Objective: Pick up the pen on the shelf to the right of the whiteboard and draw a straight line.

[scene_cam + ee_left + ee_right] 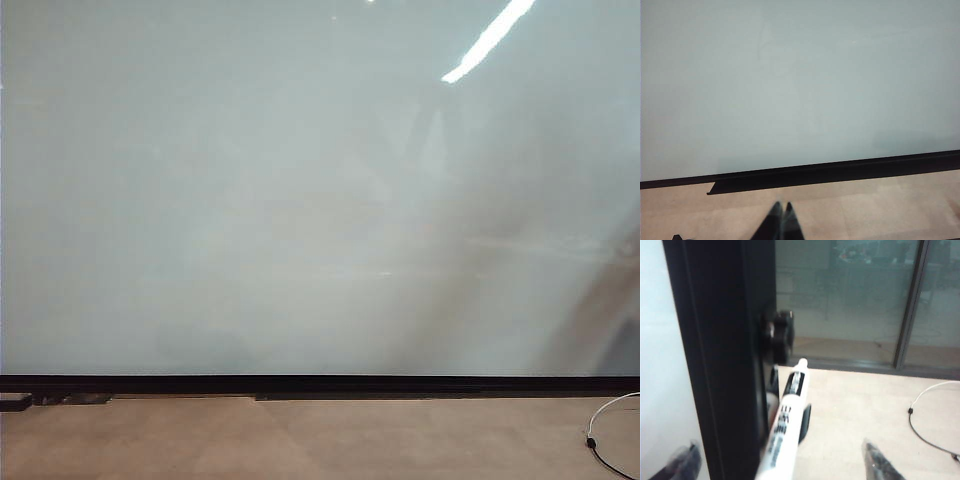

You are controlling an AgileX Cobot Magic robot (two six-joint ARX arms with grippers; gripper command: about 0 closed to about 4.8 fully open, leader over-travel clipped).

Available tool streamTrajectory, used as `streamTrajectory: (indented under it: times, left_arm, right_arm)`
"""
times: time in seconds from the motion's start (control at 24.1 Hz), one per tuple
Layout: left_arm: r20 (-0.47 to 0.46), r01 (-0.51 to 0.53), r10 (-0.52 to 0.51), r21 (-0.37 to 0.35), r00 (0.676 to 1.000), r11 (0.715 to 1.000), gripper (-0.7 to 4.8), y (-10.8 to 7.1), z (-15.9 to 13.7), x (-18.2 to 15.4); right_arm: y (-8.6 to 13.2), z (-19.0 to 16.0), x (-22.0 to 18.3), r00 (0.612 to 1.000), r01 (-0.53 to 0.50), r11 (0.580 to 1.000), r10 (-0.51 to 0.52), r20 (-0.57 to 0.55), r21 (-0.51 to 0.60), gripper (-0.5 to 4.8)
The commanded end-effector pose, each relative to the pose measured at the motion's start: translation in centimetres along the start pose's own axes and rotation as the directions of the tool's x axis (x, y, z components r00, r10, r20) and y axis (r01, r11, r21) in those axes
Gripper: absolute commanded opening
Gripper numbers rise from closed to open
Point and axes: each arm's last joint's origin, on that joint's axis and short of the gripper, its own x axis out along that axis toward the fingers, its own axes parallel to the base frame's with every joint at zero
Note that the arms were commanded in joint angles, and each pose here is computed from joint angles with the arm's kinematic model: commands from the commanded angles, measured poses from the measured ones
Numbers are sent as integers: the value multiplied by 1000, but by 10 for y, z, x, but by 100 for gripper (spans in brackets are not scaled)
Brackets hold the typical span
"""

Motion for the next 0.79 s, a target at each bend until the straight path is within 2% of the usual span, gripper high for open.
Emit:
streamTrajectory:
  times: [0.04,0.12,0.79]
  left_arm:
    - [16,0,0,2,1000,1000,-5,0,2,0]
    - [16,0,0,2,1000,1000,-5,0,2,0]
    - [16,0,0,2,1000,1000,-5,0,2,0]
  right_arm:
    - [0,10,1,999,-2,1000,3,36,-24,397]
    - [0,10,0,999,-2,1000,3,37,-25,342]
    - [-1,8,0,1000,-1,1000,1,26,-17,341]
